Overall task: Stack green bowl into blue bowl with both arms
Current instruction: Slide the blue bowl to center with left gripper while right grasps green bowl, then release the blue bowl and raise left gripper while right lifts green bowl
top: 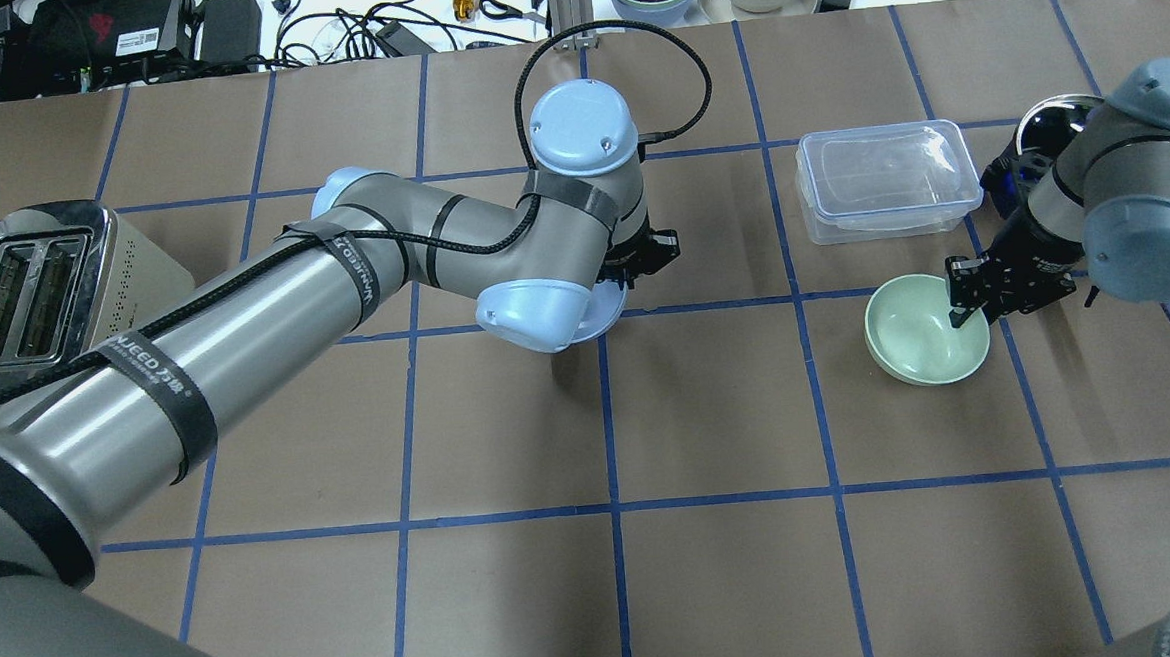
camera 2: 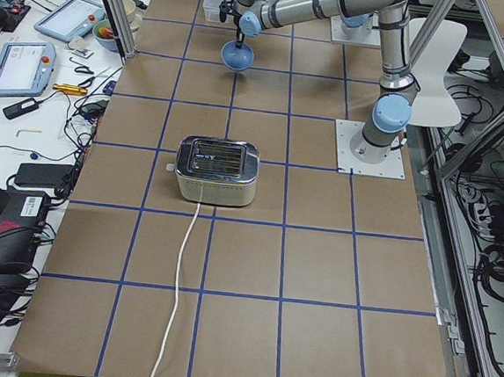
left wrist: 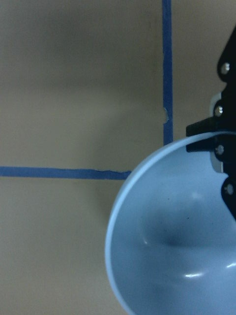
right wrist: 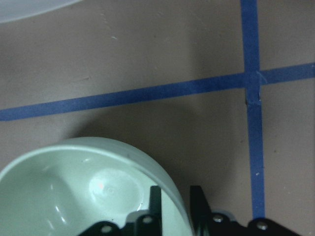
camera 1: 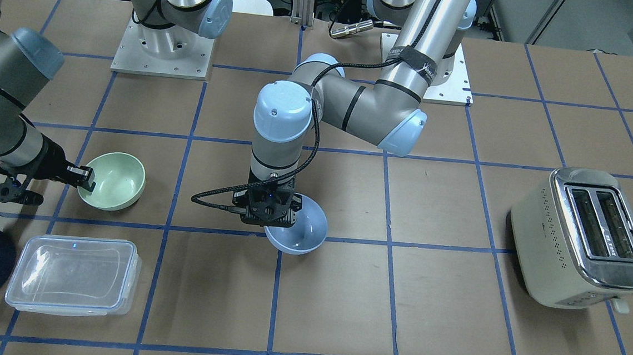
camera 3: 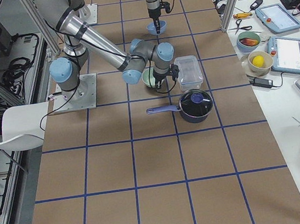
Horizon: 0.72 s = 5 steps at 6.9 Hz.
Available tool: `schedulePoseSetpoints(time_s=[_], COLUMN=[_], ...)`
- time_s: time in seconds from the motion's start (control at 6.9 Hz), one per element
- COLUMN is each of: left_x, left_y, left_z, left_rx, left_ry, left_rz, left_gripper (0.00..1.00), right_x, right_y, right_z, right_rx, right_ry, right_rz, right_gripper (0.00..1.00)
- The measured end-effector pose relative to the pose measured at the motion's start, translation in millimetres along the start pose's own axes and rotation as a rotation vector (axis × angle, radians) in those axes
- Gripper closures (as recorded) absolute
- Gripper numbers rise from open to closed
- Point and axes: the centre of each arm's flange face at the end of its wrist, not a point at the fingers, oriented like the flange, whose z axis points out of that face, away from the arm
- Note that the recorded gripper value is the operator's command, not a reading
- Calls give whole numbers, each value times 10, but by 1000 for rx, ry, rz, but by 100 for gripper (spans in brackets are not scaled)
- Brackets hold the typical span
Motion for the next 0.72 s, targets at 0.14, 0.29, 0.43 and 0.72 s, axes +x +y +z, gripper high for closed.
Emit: schedulePoseSetpoints(time_s=[0.14, 0.29, 0.43, 0.72], left_x=[56, 77, 46, -520], left_y=[-17, -29, -96, -477], left_z=[35, -1, -202, -977], left_rx=[3, 11, 42, 74], left_ry=[3, 6, 18, 7], left_rz=[-10, -10, -13, -16], left_gripper=[0, 0, 0, 0], right_x=[21, 44, 51, 10], right_y=[-15, -47, -91, -211], right_z=[-54, -153, -330, -884], right_rx=[6, 12, 7, -22], right_ry=[3, 2, -4, -28], right_rz=[-2, 0, 2, -2], right_gripper=[100, 100, 100, 100])
